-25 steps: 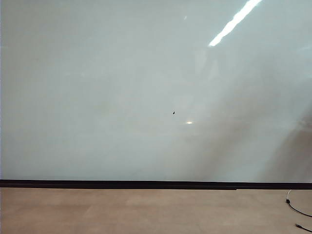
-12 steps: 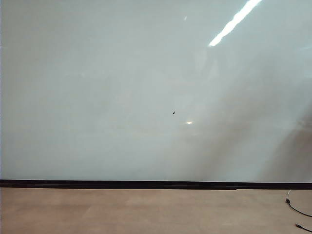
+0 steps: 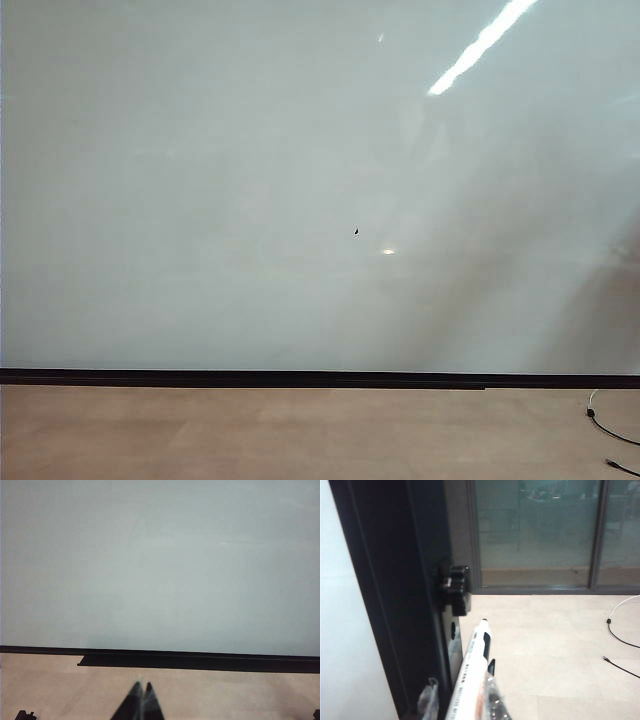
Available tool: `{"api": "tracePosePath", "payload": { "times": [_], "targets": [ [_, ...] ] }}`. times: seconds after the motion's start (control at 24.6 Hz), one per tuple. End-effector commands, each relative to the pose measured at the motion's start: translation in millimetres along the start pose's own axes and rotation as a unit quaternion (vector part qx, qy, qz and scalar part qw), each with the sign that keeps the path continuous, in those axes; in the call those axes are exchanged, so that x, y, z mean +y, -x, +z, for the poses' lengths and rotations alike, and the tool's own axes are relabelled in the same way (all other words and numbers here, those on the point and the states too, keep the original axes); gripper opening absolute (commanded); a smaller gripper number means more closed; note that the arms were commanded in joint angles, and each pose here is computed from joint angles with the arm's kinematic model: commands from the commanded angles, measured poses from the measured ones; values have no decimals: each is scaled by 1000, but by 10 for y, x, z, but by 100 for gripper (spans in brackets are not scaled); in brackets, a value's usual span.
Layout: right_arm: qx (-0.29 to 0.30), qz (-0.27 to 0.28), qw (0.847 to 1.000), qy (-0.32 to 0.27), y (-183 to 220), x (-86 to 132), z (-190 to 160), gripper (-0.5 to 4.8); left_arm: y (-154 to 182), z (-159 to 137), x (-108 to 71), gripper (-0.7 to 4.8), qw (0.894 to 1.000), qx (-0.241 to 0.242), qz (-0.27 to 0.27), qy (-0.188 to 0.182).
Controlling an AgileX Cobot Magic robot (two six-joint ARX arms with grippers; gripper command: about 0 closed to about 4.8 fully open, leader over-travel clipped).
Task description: Pick up the pen on the shelf to the right of the whiteboard and draw a cross mark.
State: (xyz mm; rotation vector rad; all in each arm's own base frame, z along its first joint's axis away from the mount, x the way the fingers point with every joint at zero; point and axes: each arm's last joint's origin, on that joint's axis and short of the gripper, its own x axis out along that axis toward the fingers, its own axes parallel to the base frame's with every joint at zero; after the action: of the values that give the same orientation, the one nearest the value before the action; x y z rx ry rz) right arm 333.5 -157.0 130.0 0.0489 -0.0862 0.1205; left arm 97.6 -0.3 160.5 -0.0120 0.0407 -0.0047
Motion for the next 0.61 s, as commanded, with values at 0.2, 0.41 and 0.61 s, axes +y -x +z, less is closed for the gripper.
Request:
{"api": "tracePosePath", "payload": {
  "times": [0.2,0.41,0.61],
  "targets": [
    [-7,7,1000,5,-4,3,30,47,2,22,-1,-5,1000,-8,0,-2],
    [-10,11,1000,8,-1,4,37,-1,2,22,-1,-4,1000,-8,0,-2],
    [-16,-2,1000,11,3,-11,50,-1,2,22,-1,-5,1000,-8,0,-2]
  ]
}}
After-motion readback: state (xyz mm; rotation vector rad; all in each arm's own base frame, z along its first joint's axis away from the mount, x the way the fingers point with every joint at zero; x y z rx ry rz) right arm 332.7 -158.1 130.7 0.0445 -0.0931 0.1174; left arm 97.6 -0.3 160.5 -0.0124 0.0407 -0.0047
